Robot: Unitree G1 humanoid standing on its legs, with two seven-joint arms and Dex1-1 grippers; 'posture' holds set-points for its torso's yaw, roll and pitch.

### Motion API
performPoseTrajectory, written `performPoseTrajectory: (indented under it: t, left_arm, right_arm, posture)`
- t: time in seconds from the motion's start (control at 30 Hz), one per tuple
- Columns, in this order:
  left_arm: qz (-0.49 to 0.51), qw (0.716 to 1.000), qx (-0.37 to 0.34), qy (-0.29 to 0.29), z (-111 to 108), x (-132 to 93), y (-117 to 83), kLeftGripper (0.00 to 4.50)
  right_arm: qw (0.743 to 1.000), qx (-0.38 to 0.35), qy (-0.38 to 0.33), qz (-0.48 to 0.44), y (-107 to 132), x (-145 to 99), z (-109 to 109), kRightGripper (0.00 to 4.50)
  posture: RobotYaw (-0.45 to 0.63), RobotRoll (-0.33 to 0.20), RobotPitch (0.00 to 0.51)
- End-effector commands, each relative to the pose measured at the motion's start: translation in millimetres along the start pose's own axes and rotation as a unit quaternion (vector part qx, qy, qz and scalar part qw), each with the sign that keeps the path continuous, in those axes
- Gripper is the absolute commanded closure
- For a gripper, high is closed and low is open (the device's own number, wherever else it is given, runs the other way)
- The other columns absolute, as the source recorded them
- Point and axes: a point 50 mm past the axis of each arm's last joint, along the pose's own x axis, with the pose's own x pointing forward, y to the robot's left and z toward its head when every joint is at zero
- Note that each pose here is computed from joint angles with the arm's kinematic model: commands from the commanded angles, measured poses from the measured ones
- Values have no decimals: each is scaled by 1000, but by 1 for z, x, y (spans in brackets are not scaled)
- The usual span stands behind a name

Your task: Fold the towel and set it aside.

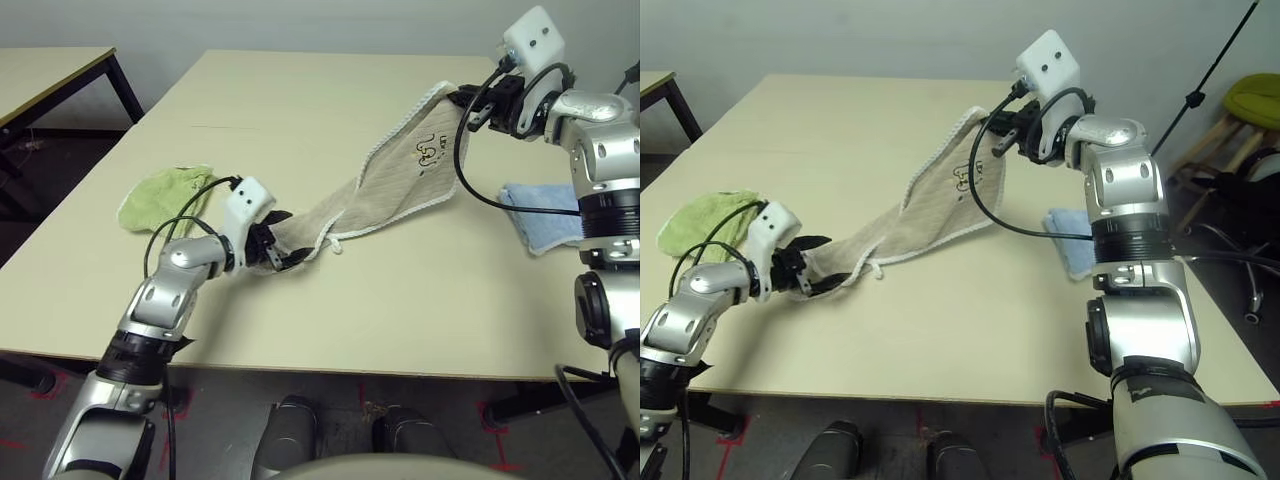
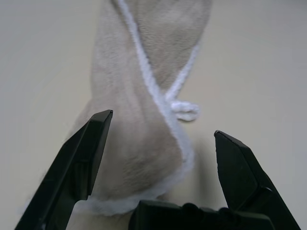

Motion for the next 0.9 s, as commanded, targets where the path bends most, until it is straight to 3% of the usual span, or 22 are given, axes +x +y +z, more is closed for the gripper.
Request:
performPoseTrajectory:
  t: [0.03, 0.37, 0.5, 0.83, 0.9]
  left_arm:
    - [10, 1000, 22, 17, 0, 8, -8, 37]
    - [45, 996, 45, 58, 3, 18, -12, 37]
    - [72, 994, 48, 67, 4, 14, -5, 983]
    - [68, 995, 31, 61, 8, 0, 3, 4486]
    - [55, 997, 22, 58, 9, -4, 4, 4486]
  right_arm:
    - [1000, 2, -5, -4, -1, -3, 1, 4500]
    - [1000, 5, -8, -8, -1, -3, 2, 4500]
    - [1000, 8, -9, -7, -1, -3, 2, 4500]
    - [1000, 16, -12, -4, 0, 0, 2, 4500]
    - [1000, 18, -11, -2, 0, 0, 1, 4500]
  posture:
    - [115, 0, 55]
    - [111, 0, 54]
    - [114, 0, 53]
    - [129, 0, 48]
    - [129, 0, 48]
